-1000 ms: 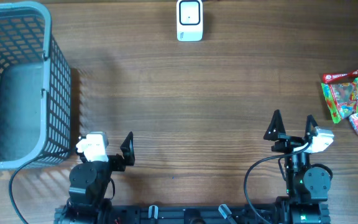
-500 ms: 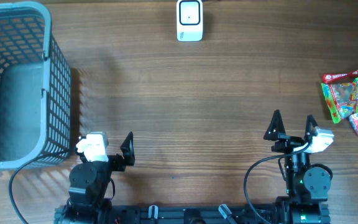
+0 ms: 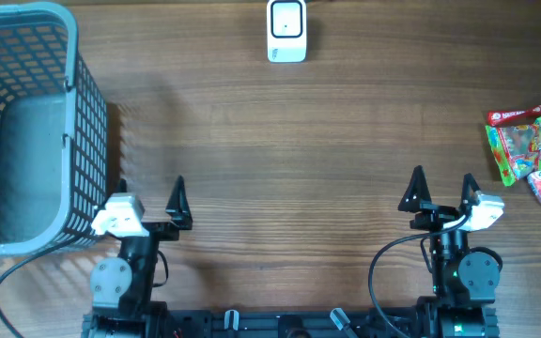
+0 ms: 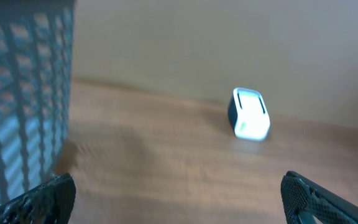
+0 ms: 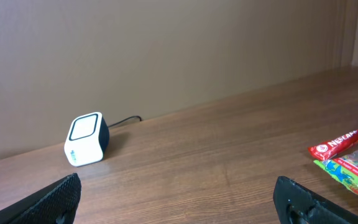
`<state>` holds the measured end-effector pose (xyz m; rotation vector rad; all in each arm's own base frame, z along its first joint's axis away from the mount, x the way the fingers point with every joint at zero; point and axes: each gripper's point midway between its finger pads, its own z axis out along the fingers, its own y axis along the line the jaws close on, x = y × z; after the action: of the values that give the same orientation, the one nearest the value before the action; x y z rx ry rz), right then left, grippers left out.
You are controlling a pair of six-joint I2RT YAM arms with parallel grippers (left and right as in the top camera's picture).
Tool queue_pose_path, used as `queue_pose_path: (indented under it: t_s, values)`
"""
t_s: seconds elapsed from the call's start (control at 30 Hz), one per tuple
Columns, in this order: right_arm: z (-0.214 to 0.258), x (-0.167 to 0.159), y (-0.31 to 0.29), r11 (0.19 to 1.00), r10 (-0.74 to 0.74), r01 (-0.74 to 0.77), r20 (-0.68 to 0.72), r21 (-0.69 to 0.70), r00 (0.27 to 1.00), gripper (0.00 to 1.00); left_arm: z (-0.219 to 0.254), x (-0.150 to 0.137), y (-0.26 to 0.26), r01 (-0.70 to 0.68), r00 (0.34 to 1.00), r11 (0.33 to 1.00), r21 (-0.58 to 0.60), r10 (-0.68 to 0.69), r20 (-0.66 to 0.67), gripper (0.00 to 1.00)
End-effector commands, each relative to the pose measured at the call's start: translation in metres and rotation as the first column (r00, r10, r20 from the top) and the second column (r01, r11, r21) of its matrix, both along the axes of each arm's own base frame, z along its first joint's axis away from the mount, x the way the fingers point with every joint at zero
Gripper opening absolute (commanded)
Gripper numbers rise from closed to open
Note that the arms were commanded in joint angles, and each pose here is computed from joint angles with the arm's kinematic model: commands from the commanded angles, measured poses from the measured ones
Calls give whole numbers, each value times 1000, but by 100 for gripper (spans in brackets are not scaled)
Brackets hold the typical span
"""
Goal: Scan the item barcode
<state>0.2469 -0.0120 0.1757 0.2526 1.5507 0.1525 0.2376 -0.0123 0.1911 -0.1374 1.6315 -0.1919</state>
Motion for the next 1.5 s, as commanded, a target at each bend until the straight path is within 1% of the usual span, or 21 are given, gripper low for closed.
queue_pose_path:
  t_s: [0.0, 0.03, 0.13, 0.27, 0.4, 0.7, 0.8, 1.47]
  values:
    - [2, 0, 3, 1000, 15, -15, 9, -20, 1000, 100, 11, 1, 6, -29, 998, 989, 142, 19, 66, 100]
    - [2, 0, 3, 1000, 15, -15, 9, -20, 1000, 100, 5, 2, 8, -36, 998, 986, 161, 27, 59, 100]
    - [2, 0, 3, 1000, 15, -15, 9, -20, 1000, 100, -9, 7, 13, -55, 996, 986, 156, 45, 71, 100]
    - [2, 0, 3, 1000, 15, -15, 9, -20, 1000, 100, -34, 8, 10, -23, 1000, 986, 164, 24, -4, 100]
    - [2, 0, 3, 1000, 15, -15, 9, -20, 1000, 100, -35, 8, 5, 3, 1000, 987, 162, -2, -8, 100]
    - [2, 0, 3, 1000, 15, -15, 9, -20, 1000, 100, -35, 8, 5, 2, 1000, 988, 153, -1, -7, 100]
    - [2, 0, 3, 1000, 15, -15, 9, -20, 1000, 100, -35, 8, 6, -3, 1000, 995, 98, 4, -9, 100]
    - [2, 0, 3, 1000, 15, -15, 9, -20, 1000, 100, -34, 8, 5, -3, 1000, 995, 99, 3, -8, 100]
